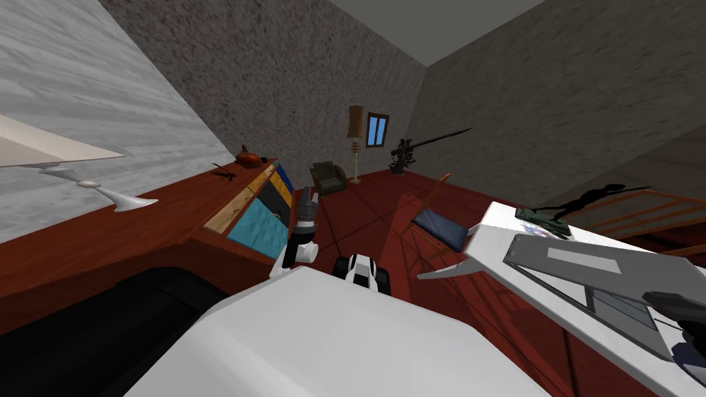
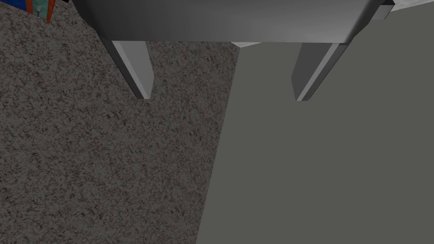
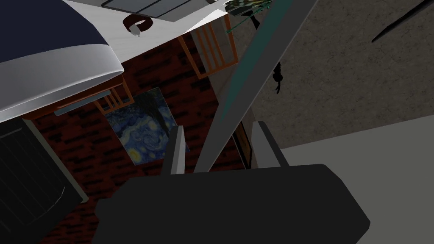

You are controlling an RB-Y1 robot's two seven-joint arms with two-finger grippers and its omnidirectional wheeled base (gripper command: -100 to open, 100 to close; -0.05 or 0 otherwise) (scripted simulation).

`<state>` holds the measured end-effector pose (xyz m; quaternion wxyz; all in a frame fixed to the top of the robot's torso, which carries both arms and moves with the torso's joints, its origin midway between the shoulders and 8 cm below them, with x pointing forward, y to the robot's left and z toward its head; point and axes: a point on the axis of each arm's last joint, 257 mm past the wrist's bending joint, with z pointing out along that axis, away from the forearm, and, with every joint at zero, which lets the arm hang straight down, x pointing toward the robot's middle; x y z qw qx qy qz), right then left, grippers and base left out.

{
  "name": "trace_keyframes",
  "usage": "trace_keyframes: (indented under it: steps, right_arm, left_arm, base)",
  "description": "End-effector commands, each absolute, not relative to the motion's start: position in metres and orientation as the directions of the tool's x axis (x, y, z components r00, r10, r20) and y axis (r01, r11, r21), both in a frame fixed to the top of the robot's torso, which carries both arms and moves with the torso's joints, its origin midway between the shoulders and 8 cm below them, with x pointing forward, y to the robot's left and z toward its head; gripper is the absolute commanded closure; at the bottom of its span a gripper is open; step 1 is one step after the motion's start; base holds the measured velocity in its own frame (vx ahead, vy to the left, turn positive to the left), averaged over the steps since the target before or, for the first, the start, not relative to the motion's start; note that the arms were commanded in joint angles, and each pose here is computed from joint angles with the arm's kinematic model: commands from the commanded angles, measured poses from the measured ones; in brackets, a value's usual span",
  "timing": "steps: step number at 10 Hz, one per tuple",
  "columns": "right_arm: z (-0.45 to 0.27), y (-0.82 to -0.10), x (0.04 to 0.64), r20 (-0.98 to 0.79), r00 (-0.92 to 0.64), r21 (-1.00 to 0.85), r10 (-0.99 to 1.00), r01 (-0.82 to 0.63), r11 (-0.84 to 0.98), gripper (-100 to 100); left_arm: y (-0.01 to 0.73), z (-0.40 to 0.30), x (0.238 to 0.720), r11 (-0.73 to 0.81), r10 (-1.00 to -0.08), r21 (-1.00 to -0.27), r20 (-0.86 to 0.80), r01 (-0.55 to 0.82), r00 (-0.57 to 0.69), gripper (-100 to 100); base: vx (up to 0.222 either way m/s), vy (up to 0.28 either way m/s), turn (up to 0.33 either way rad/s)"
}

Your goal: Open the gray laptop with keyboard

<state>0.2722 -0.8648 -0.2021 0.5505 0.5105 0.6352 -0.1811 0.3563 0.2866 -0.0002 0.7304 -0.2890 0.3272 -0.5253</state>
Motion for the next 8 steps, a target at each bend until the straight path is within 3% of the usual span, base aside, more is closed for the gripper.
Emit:
trace_keyframes:
  steps: [1, 3, 4, 8]
  right_arm:
    - [-0.208, -0.864, 0.274, -0.874, 0.147, 0.354, 0.463, 0.846, 0.400, 100]
    - [-0.219, -0.862, 0.280, -0.842, 0.228, 0.432, 0.490, 0.829, 0.357, 100]
    - [-0.199, -0.875, 0.270, -0.851, 0.234, 0.415, 0.470, 0.848, 0.329, -100]
    - [-0.179, -0.891, 0.256, -0.854, 0.265, 0.412, 0.448, 0.870, 0.270, -100]
  left_arm:
    - [0.287, 0.000, 0.356, 0.281, -0.956, -0.766, -0.174, 0.578, 0.234, 0]
    - [0.287, 0.000, 0.356, 0.281, -0.956, -0.766, -0.174, 0.578, 0.234, 0]
    - [0.287, 0.000, 0.356, 0.281, -0.956, -0.766, -0.174, 0.578, 0.234, 0]
    - [0.287, 0.000, 0.356, 0.281, -0.956, -0.766, -0.174, 0.578, 0.234, 0]
  base:
    - [-0.047, -0.012, 0.000]
    - [-0.128, -0.058, 0.093]
    - [-0.182, -0.049, 0.358]
    - [-0.131, -0.009, 0.197]
